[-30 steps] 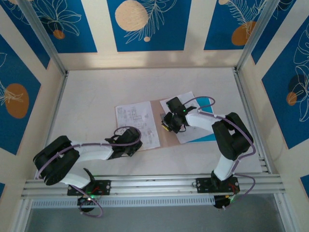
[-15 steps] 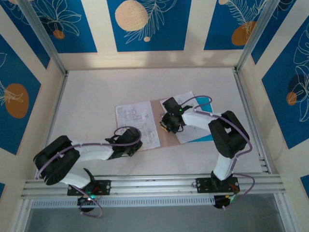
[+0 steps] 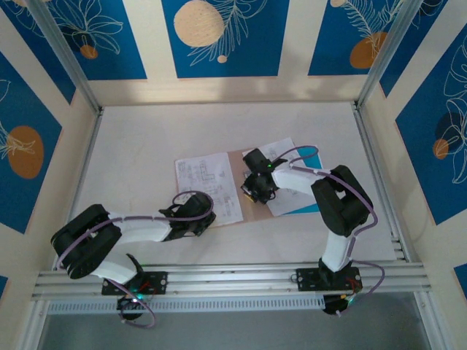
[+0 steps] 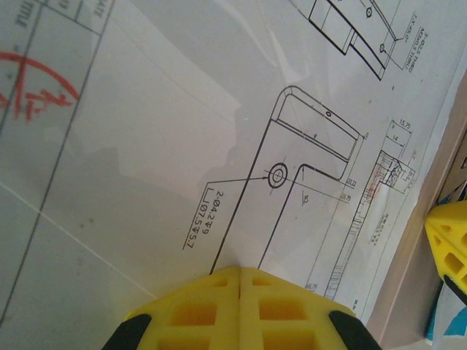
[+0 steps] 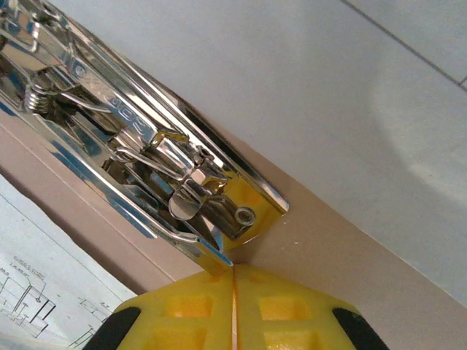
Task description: Put the files into the folder
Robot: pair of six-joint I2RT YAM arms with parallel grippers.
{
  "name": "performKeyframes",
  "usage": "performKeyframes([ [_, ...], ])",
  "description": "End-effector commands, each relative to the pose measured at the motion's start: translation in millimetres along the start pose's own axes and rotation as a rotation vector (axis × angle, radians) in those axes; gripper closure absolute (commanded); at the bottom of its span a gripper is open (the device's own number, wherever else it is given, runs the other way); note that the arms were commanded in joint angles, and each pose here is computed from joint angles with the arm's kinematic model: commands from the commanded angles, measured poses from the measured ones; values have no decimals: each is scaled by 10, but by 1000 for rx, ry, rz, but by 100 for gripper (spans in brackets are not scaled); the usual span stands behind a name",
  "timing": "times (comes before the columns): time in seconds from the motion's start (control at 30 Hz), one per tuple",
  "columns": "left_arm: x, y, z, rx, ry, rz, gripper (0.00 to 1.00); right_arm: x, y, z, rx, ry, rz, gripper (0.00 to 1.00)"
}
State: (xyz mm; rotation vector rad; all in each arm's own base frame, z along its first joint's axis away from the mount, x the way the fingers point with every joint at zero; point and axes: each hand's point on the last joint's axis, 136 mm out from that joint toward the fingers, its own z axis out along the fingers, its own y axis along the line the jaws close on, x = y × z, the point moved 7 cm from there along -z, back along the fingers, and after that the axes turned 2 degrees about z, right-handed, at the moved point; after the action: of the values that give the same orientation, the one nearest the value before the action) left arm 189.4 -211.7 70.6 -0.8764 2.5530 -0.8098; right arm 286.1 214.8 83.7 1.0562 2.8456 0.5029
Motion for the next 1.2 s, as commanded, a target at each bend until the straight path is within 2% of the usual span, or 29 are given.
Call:
performKeyframes([
  [0.0, 78, 587, 37, -255, 19, 3, 100, -18, 0, -81, -18, -10, 6, 89],
  [0.27, 80, 563, 59, -250, 22, 4, 100, 51, 147, -314, -99, -23, -11, 88],
  [0.53, 77, 562, 50, -253, 21, 5, 100, -70, 110, -163, -75, -4, 19, 88],
  [0.73, 76, 561, 44, -255, 21, 8, 100, -109, 64, -7, -19, -1, 42, 88],
  [0.93, 67, 585, 29, -262, 12, 4, 100, -150, -109, 32, 128, -65, 57, 89],
  [1.17, 68, 607, 34, -265, 11, -2, 100, -137, -271, 152, 252, -77, 51, 89],
])
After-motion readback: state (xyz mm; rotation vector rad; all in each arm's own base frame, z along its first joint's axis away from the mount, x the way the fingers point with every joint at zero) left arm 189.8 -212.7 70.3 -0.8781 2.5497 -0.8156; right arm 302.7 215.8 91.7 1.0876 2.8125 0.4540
